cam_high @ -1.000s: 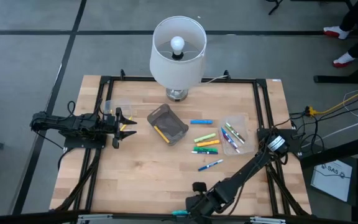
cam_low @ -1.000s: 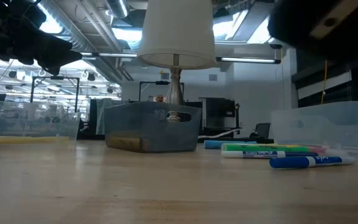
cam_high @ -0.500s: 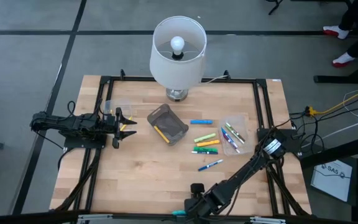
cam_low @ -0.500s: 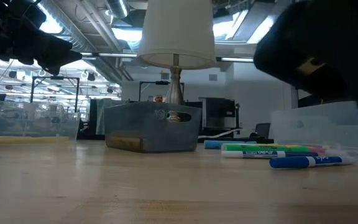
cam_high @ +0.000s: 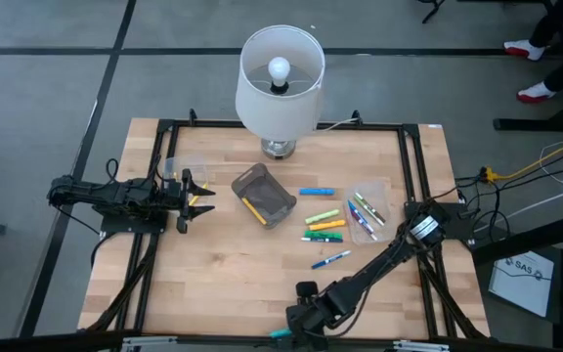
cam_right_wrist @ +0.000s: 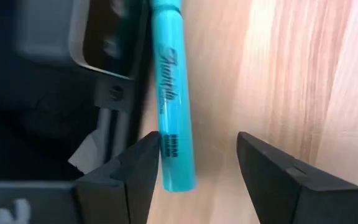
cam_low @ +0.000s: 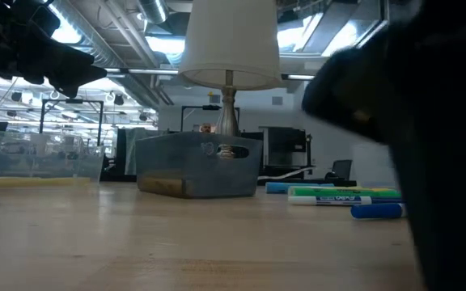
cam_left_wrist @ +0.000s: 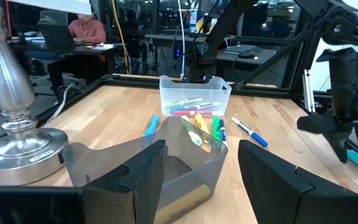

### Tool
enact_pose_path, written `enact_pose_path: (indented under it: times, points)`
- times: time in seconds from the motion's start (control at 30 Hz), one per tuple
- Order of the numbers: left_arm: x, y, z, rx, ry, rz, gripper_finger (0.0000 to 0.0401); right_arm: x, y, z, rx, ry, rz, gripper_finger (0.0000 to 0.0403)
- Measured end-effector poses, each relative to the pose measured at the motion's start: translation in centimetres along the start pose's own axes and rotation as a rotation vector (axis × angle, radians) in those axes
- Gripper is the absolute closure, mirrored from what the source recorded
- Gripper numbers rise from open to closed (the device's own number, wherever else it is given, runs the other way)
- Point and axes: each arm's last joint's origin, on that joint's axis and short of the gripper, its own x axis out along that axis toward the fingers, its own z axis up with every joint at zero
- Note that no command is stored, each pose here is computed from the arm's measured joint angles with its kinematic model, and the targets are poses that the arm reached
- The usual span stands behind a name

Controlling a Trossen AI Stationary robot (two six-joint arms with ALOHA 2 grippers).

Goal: Pick & Place Markers
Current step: Put the light blue marker into the black bin

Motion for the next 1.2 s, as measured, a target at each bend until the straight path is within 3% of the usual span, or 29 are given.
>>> enact_pose_path:
  times: [0.17,0.6,1.2]
  points:
    - [0.0,0.0,0.0,0.000,0.000,0.000,0.0205,0.6,-1.2,0.4,-0.014,0.042,0.040,0.0189]
    - [0.0,0.0,0.0,0.000,0.000,0.000,0.0205,0.3,-3.6,1.2,-0.127,0.051,-0.019,0.0189]
    - [0.0,0.0,0.0,0.000,0.000,0.000,0.0205,-0.1,-7.5,2.2,-0.145,0.092,-0.075,0.0189]
